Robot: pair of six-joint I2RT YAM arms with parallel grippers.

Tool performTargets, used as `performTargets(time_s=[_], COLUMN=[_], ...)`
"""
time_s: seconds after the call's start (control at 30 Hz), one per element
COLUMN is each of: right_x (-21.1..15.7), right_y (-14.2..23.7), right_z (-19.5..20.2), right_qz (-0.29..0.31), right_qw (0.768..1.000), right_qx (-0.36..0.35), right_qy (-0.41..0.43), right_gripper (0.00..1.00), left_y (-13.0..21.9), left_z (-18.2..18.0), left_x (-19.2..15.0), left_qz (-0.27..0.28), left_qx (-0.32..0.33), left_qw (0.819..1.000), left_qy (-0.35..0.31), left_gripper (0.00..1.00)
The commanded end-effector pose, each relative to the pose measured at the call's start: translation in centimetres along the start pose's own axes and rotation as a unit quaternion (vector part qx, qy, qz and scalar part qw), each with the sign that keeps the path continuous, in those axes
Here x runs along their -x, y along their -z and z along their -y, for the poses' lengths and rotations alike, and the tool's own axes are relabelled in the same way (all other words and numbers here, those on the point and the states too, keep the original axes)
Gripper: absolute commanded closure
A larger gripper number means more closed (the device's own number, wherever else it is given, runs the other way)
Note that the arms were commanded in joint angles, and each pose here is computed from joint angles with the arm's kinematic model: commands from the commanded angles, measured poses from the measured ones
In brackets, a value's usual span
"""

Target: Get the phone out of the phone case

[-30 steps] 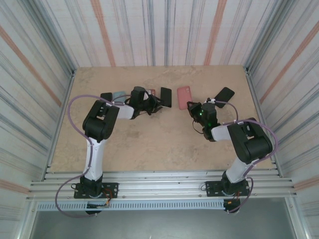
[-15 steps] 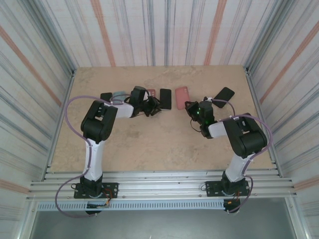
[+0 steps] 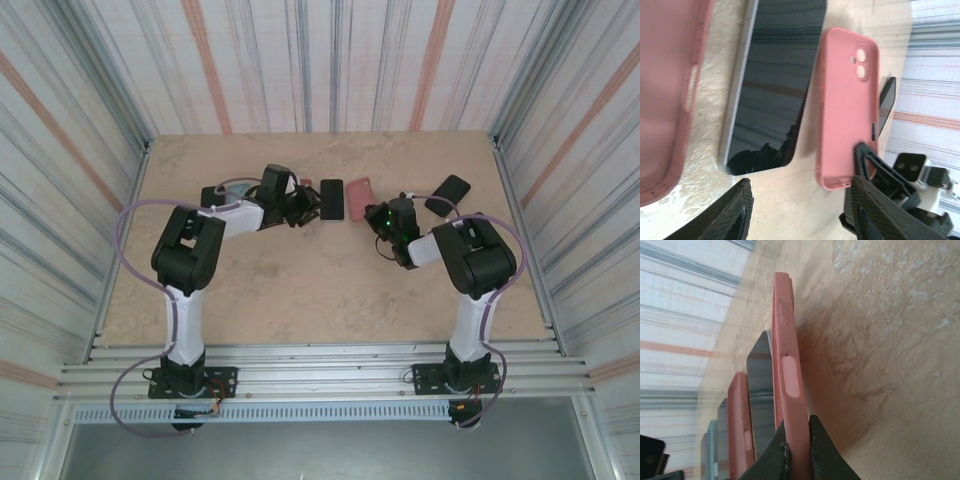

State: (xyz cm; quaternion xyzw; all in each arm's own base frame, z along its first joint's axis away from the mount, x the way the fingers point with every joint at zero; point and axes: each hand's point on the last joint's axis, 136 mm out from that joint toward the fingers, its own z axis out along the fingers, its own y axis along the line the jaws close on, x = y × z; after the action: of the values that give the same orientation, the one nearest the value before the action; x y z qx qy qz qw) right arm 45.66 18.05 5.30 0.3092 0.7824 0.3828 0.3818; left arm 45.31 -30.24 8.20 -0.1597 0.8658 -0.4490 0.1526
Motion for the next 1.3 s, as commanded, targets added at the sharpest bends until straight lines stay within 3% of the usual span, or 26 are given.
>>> performTargets(time_s=[0.0,0.3,1.0,1.27], right_x=[-0.2,-0.8,-0.5,2.1], right_y=[-0.9,-1.7,-1.1,1.8], right_z=[0.9,1.0,1.1,-0.4], right_qz=[0.002,-0.017,-0.024,-0.017], right_qw=[1.0,0.998,0.97,0.956], right_qx=[-0.02,-0.036,-0.118,-0.143], right_qy=[0.013,0.039,0.21,0.254], right_gripper=[0.99,0.77,0.58,0.36], left_y=[1.4,3.0,5.3,6.7], left_z=[2.5,4.4,7.2,8.8], left_x=[0.5,0.2,0.2,0.1], left_qz=[0.014,0.016,0.022,0.027], left_qx=[-0.014,-0.021,-0.038,-0.05], left_qw=[0.999,0.998,0.995,0.991], left_qy=[-0.03,-0.056,-0.09,-0.124], left_gripper=[0.44,0.42,0.4,0.34])
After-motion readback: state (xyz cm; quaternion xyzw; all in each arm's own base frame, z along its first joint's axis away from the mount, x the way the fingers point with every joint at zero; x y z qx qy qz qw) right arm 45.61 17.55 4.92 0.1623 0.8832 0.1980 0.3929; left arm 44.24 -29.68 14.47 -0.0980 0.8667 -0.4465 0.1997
